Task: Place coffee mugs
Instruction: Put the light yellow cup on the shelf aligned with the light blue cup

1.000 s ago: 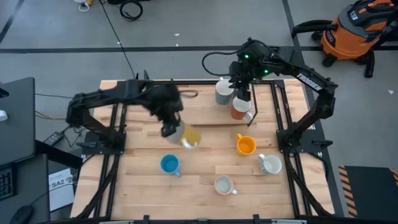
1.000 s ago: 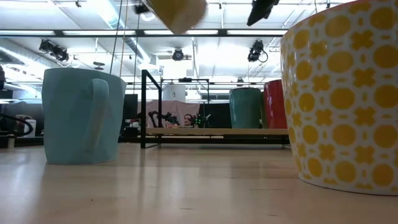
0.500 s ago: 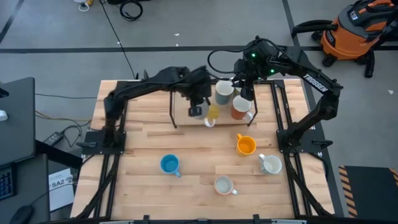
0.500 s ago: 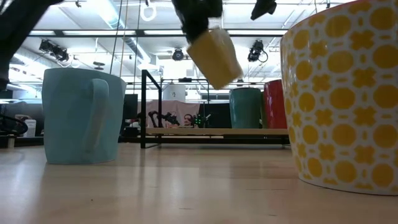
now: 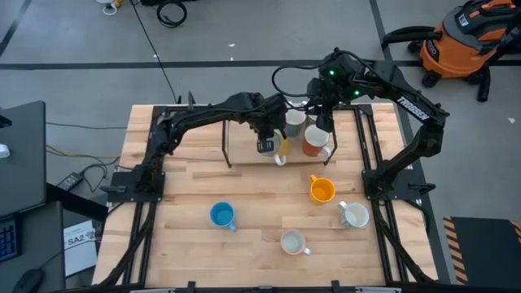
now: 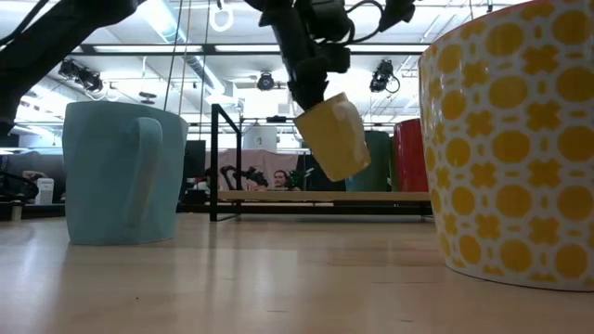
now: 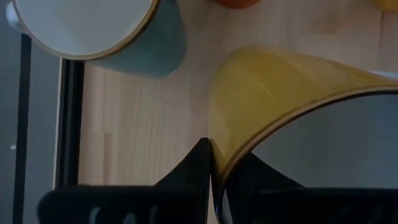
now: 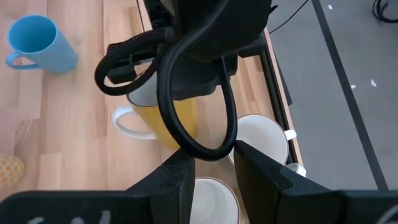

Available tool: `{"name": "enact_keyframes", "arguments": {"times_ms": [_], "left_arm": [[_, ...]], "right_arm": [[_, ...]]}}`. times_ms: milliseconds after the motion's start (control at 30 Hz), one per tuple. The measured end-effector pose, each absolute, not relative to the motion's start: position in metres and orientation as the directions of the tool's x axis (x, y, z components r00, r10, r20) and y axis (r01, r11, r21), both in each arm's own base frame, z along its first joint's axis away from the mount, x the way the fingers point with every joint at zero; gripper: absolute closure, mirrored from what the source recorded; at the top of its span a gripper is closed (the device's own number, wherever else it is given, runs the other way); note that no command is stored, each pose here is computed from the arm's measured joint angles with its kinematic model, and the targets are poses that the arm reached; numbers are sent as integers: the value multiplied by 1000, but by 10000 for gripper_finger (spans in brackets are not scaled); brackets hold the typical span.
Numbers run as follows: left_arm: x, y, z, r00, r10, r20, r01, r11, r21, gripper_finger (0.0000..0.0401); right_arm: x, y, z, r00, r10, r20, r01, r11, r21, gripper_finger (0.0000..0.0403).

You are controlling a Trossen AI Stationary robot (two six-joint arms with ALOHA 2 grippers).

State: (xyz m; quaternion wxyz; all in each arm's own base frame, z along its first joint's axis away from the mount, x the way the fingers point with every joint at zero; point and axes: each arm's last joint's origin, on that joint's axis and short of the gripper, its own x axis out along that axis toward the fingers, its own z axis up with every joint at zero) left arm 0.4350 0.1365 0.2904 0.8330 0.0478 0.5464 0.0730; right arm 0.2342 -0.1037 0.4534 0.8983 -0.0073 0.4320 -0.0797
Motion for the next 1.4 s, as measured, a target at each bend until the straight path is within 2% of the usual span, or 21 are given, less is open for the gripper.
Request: {"name": "enact_keyframes", "arguments": {"times_ms": [333, 1000, 1400], "left_arm": [[442, 138, 280, 398, 175, -901, -188, 976, 106, 365], [449, 139, 274, 416, 181, -891, -214, 972, 98, 364], [451, 140, 275, 442, 187, -877, -217, 971, 98, 328]], "right_arm": [[234, -103, 453, 609, -147, -780, 136, 987, -80, 286], [233, -103, 452, 596, -140, -791, 130, 989, -76, 286], [233, -103, 452, 596, -137, -791, 124, 989, -79, 286]]}}
